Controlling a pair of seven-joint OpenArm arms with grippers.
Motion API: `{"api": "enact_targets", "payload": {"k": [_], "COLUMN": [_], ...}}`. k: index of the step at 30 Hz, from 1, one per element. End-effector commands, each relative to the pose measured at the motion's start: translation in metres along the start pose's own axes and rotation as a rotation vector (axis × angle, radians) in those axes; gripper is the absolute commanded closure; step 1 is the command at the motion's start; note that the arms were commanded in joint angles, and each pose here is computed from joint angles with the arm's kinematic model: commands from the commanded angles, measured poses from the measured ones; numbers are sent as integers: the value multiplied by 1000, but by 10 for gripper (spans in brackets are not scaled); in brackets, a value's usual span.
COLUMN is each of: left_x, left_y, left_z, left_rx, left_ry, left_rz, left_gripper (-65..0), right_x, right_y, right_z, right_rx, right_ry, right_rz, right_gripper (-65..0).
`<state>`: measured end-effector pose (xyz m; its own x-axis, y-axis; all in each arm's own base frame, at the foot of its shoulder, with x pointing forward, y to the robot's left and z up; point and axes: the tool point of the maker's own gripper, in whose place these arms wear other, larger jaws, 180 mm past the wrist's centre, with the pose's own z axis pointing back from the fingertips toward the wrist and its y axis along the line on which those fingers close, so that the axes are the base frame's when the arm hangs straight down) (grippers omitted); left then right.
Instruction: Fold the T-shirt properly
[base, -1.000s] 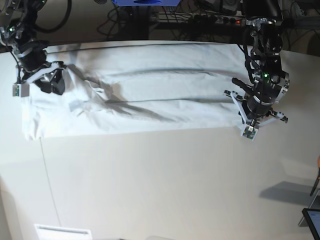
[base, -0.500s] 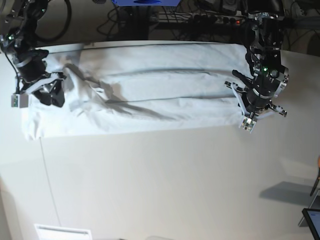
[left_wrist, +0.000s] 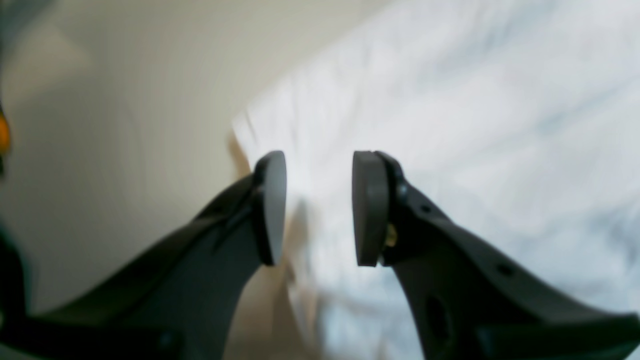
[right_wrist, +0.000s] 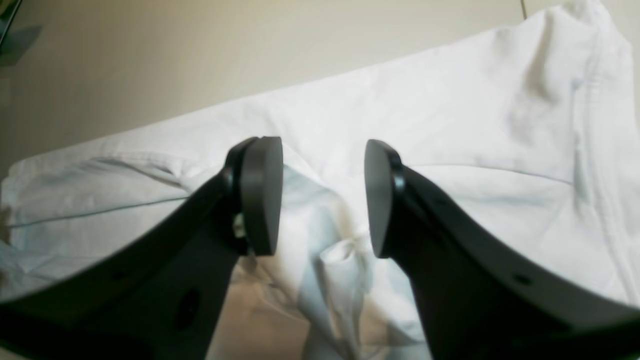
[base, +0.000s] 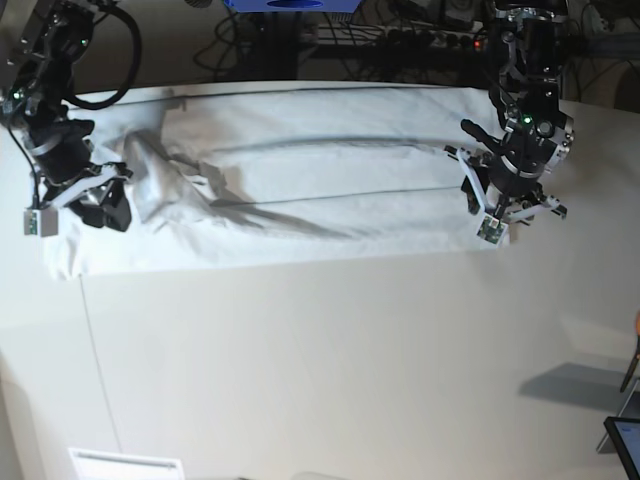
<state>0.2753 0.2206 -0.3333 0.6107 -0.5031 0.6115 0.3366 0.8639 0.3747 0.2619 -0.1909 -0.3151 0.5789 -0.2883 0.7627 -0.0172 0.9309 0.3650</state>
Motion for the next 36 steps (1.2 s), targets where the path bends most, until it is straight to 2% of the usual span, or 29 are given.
{"api": "enact_targets", "payload": {"k": [1, 6, 7, 10, 11, 16, 22, 26, 33, 36], "left_x": [12, 25, 25, 22, 16, -10, -46, -50, -61, -61], "left_y": [13, 19, 16, 4, -3, -30, -25, -20, -9, -12], "left_z": [5, 5, 4, 1, 2, 5, 16, 15, -14, -28], "left_rx": [45, 78, 72, 47, 36, -20, -22, -20, -14, -17], "left_ry": [-50, -95, -96, -91, -78, -8, 83, 96, 146, 169], "left_rz": [23, 120, 131, 160, 169, 150, 69, 45, 90, 65], "left_gripper": [-222, -208, -181, -17, 0, 0, 0, 0, 0, 0], "right_x": [13, 16, 19, 33, 37, 58, 61, 57, 48, 48], "right_y": [4, 3, 3, 2, 5, 7, 5, 0, -3, -3], "right_z": [1, 2, 1, 1, -1, -4, -4, -7, -10, -9], "right_rx": [17, 17, 17, 21, 30, 38, 36, 30, 27, 28], "right_ry": [-45, -58, -66, -84, -89, -115, -117, -102, -81, -81], "right_rz": [14, 20, 24, 72, 86, 135, 147, 132, 112, 115], "right_gripper": [-245, -244, -244, -244, -244, -244, -244, -244, -244, -244]}}
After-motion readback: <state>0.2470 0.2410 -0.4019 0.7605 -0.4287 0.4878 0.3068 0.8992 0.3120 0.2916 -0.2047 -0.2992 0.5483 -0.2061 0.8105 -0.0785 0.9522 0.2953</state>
